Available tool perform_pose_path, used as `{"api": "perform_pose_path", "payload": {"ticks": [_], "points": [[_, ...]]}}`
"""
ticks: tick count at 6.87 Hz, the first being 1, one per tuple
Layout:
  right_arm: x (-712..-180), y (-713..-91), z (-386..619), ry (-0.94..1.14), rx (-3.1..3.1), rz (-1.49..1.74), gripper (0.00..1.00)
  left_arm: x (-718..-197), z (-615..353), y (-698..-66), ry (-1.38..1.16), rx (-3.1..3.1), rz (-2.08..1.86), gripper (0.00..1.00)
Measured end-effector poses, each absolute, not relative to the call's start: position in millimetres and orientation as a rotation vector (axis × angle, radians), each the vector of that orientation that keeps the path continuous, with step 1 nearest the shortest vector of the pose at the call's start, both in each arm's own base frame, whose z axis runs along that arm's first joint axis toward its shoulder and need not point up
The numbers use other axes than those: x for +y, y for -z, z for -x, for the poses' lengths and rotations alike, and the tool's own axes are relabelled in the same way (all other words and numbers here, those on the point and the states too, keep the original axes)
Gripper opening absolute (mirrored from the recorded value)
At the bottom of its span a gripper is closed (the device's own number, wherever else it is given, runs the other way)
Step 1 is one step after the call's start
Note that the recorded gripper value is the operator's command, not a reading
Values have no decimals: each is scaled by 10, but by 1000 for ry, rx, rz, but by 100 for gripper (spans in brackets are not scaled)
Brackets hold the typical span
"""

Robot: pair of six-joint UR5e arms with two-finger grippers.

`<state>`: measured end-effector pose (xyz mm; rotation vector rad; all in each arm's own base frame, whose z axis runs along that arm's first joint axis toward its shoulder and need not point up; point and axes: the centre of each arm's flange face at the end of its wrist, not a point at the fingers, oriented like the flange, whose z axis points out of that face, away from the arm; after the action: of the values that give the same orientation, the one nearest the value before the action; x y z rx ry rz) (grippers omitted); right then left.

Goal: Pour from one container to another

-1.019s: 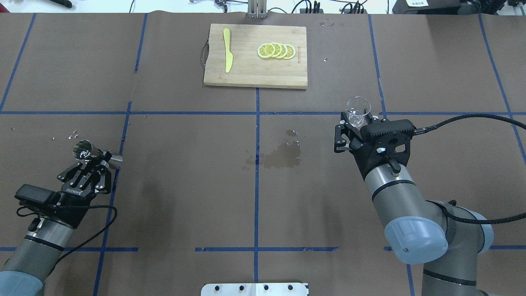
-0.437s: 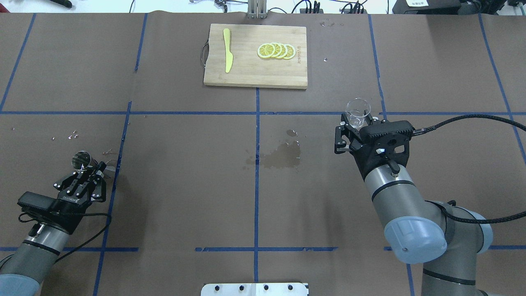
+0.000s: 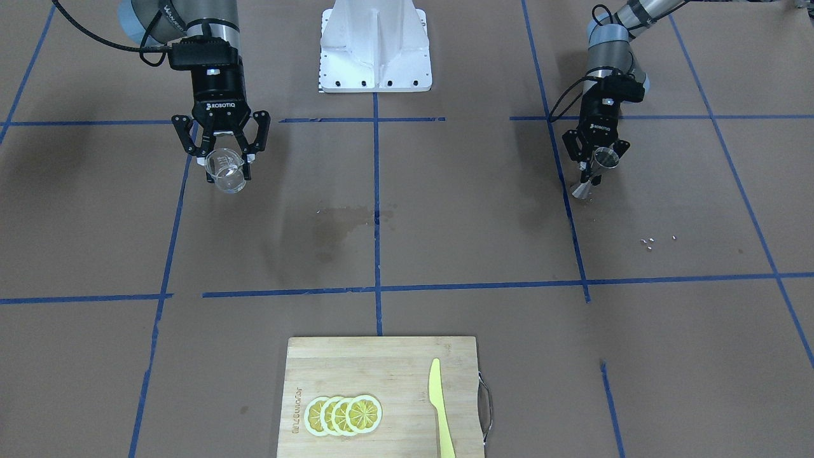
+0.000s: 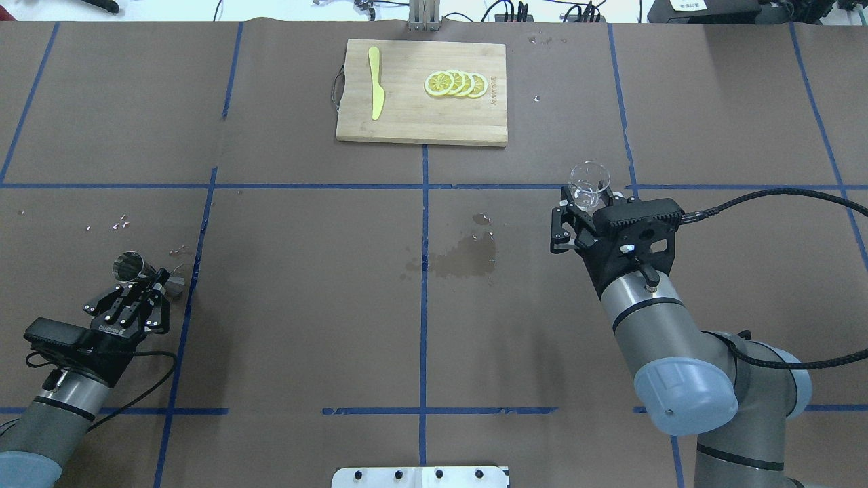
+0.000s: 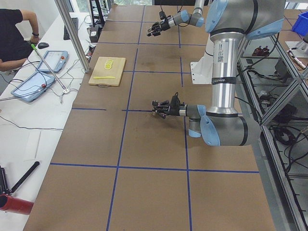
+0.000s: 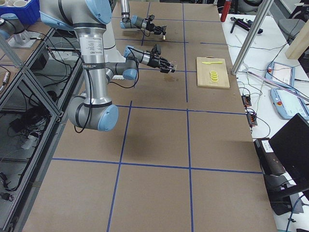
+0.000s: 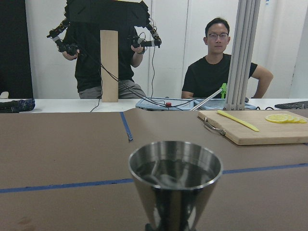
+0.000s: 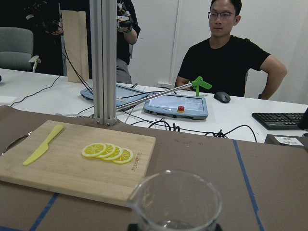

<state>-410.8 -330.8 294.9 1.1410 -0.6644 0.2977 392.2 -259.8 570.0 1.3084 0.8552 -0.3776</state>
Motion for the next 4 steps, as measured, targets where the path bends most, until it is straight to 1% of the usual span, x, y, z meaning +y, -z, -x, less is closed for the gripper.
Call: {"api": "perform_pose_path", "payload": {"ticks": [4], "points": [[-3307, -2917, 4109, -301, -671, -1142, 0, -2583, -3912, -5776, 364, 846, -1302, 0]]}}
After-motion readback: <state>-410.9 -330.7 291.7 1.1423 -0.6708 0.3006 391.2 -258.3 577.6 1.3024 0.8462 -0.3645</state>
